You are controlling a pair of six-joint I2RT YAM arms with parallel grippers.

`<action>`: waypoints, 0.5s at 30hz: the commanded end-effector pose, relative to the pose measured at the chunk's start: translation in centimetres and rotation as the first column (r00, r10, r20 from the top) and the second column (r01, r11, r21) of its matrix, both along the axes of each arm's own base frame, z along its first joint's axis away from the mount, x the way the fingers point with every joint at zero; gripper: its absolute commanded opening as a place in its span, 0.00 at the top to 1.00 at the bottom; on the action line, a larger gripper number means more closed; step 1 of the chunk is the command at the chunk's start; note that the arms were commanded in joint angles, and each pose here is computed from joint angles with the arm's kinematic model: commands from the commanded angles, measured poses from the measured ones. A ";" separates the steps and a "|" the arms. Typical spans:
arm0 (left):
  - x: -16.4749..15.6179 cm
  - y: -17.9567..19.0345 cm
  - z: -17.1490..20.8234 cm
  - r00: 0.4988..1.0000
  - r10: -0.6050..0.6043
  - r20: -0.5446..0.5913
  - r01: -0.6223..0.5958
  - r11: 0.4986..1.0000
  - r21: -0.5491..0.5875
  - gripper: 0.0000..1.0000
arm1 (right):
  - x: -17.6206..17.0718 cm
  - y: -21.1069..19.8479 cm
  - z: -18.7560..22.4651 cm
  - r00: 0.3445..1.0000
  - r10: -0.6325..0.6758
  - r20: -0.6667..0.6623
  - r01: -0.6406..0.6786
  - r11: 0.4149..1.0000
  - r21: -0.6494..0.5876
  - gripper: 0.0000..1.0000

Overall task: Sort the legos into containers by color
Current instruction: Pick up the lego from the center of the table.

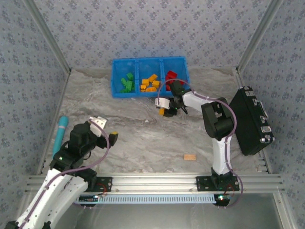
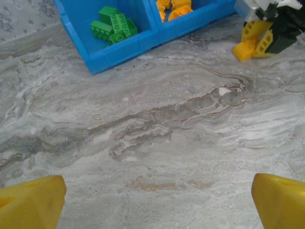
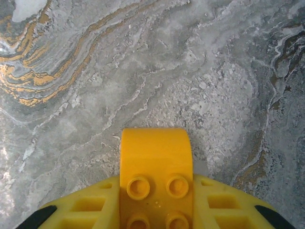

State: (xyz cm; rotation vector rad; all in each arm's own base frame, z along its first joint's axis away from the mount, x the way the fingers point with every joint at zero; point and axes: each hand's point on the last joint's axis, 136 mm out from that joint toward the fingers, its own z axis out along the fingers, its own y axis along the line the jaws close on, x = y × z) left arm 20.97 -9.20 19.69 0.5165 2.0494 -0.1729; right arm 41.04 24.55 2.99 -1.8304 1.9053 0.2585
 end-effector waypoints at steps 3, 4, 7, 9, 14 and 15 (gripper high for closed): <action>-0.3 0.1 1.8 0.996 -0.006 0.087 0.008 1.000 -0.020 0.00 | 1.3 1.3 5.1 0.990 -0.036 0.133 0.035 0.999 0.010 0.75; -0.3 0.2 2.0 0.995 -0.003 0.099 0.005 1.000 -0.023 0.00 | 1.5 1.8 6.1 0.987 -0.041 0.155 0.037 0.999 0.028 0.75; -0.4 0.7 2.6 0.992 0.016 0.122 -0.013 1.000 -0.024 0.00 | 2.9 3.7 10.3 0.974 -0.093 0.209 0.064 0.988 0.141 0.75; -0.6 0.8 2.8 0.991 0.018 0.133 -0.015 1.000 -0.027 0.00 | 4.4 4.7 12.6 0.961 -0.123 0.248 0.078 0.979 0.187 0.75; -0.7 0.9 3.0 0.989 0.021 0.145 -0.016 0.999 -0.032 0.00 | 8.1 6.6 14.6 0.924 -0.148 0.352 0.080 0.976 0.202 0.76; -0.7 1.0 3.0 0.989 0.023 0.145 -0.019 0.999 -0.032 0.00 | 9.1 6.9 14.7 0.915 -0.159 0.371 0.083 0.974 0.213 0.76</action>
